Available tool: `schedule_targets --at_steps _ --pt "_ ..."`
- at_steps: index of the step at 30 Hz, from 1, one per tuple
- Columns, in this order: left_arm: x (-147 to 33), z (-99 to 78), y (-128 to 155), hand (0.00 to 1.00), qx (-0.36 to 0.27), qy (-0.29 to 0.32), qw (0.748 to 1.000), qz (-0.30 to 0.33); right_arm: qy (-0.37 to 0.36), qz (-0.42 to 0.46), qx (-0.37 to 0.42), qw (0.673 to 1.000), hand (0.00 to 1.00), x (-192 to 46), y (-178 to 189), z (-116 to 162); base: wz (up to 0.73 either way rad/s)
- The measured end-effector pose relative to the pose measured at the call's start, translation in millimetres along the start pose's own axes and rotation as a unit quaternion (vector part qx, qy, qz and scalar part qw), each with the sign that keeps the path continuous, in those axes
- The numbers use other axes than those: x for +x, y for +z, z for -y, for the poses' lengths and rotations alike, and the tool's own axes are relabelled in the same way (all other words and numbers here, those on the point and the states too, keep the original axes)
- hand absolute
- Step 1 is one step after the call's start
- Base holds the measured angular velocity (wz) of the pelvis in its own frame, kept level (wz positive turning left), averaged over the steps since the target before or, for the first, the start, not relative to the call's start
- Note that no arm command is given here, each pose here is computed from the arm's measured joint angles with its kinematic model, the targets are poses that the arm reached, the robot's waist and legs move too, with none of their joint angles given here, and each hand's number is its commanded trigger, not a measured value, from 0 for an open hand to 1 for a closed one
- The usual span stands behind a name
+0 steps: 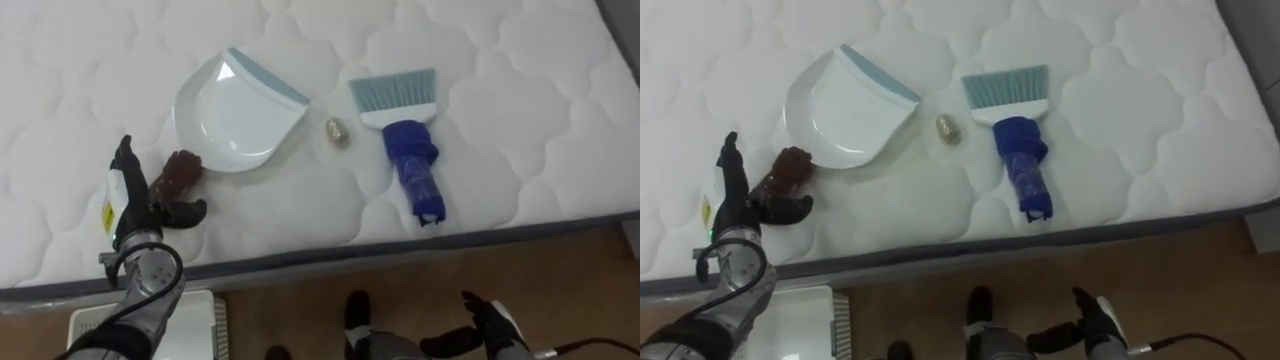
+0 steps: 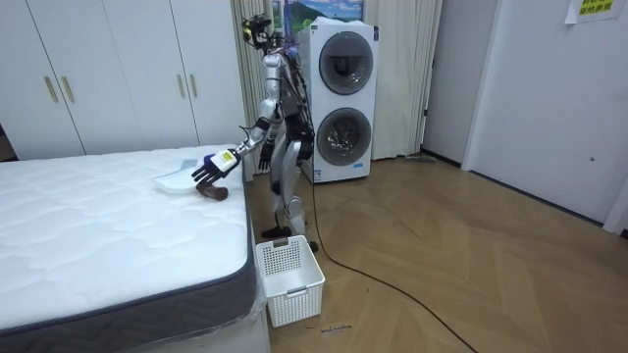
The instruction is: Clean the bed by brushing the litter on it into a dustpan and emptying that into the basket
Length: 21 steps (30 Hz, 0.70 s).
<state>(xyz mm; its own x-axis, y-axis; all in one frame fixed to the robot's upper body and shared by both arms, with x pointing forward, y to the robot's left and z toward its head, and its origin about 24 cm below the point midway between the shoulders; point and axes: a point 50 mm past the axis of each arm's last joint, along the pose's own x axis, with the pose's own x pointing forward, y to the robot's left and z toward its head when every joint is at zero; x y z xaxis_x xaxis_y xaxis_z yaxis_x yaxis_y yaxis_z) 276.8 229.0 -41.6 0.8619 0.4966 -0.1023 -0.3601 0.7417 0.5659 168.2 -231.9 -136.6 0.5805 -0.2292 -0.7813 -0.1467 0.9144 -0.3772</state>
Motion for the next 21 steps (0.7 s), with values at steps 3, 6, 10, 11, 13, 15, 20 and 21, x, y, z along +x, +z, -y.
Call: schedule_targets --at_steps 3,6,10,11,13,15,20,21 --pt "-0.4 0.2 -2 0.0 0.002 -0.004 1.0 -0.003 -0.002 -0.001 0.004 1.0 0.0 0 -1 1 0.0" --pt "0.2 -1.1 -4 0.0 0.0 -0.007 1.0 -0.01 -0.004 -0.003 0.015 1.0 0.0 0 -1 2 0.0" --pt "1.0 -3.6 -9 0.0 0.009 -0.014 1.0 -0.021 -0.002 0.001 0.016 1.0 0.0 -1 -2 1 0.01" --pt "1.1 -3.8 -9 0.0 0.011 -0.015 1.0 -0.023 -0.001 0.002 0.016 1.0 0.0 -1 -1 1 0.0" --pt "1.8 -5.3 -12 0.0 0.017 -0.021 0.999 -0.029 0.0 0.009 0.017 1.0 0.0 0 3 1 0.0" --pt "1.6 -5.1 -14 0.0 0.015 -0.022 0.999 -0.037 -0.001 0.014 0.018 1.0 0.0 0 5 2 -0.02" --pt "6.9 -5.9 -10 0.0 0.021 -0.023 0.999 -0.041 -0.002 0.018 0.018 1.0 0.0 0 7 2 0.0" --pt "9.4 -7.4 -8 0.0 0.023 -0.024 0.999 -0.041 -0.002 0.018 0.018 1.0 0.0 0 7 2 0.0"
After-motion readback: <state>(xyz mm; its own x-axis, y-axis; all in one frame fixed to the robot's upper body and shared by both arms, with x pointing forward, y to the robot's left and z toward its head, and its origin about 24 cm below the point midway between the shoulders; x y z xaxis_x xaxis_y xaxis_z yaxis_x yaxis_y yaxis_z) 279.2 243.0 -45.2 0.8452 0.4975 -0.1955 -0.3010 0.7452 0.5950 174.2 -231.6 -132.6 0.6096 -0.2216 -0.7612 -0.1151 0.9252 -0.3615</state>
